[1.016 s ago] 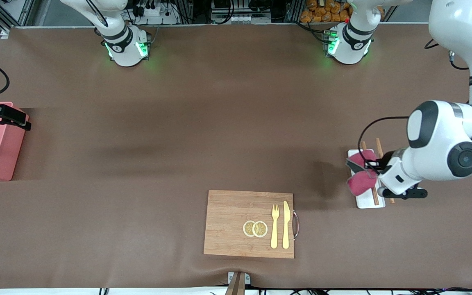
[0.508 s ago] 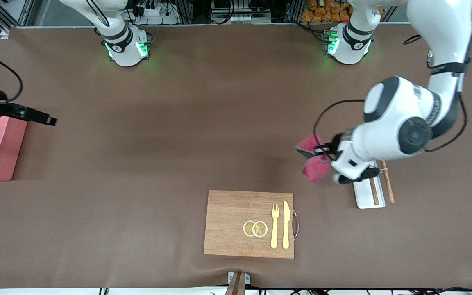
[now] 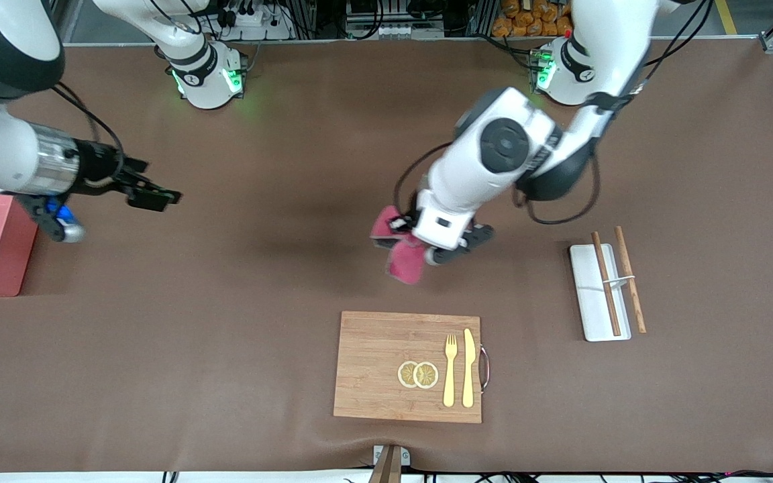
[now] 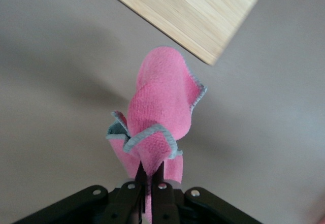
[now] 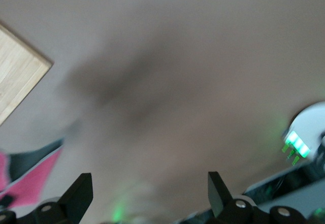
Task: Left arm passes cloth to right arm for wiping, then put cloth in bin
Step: 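Carry the cloth toward the right gripper while the right gripper approaches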
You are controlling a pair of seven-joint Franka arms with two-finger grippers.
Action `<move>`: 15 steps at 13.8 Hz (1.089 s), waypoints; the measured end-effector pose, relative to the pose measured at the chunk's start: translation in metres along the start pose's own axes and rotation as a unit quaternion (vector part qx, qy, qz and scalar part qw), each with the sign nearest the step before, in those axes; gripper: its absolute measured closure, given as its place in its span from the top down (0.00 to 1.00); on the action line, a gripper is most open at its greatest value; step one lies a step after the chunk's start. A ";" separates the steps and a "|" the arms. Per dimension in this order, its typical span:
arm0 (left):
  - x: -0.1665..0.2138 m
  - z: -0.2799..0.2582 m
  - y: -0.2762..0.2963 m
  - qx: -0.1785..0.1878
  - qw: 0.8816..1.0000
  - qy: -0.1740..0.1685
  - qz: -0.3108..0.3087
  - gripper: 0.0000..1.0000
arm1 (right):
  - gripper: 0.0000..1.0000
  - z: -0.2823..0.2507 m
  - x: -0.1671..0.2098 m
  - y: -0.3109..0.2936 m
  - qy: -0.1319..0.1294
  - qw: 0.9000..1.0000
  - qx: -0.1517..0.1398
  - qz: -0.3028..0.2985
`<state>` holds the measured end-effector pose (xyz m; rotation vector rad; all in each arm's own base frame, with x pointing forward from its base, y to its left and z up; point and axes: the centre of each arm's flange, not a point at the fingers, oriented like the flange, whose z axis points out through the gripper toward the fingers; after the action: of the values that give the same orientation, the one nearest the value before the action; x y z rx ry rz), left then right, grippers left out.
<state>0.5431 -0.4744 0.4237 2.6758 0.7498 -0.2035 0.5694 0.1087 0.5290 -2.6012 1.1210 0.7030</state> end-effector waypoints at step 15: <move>-0.134 0.063 0.081 -0.242 0.953 -0.036 -0.180 0.05 | 0.94 0.151 0.088 -0.039 -0.229 0.962 0.031 0.142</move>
<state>0.4697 -0.6266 0.4198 2.0482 1.1010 -0.1788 0.5987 0.1377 0.3550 -2.0812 1.3376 1.2313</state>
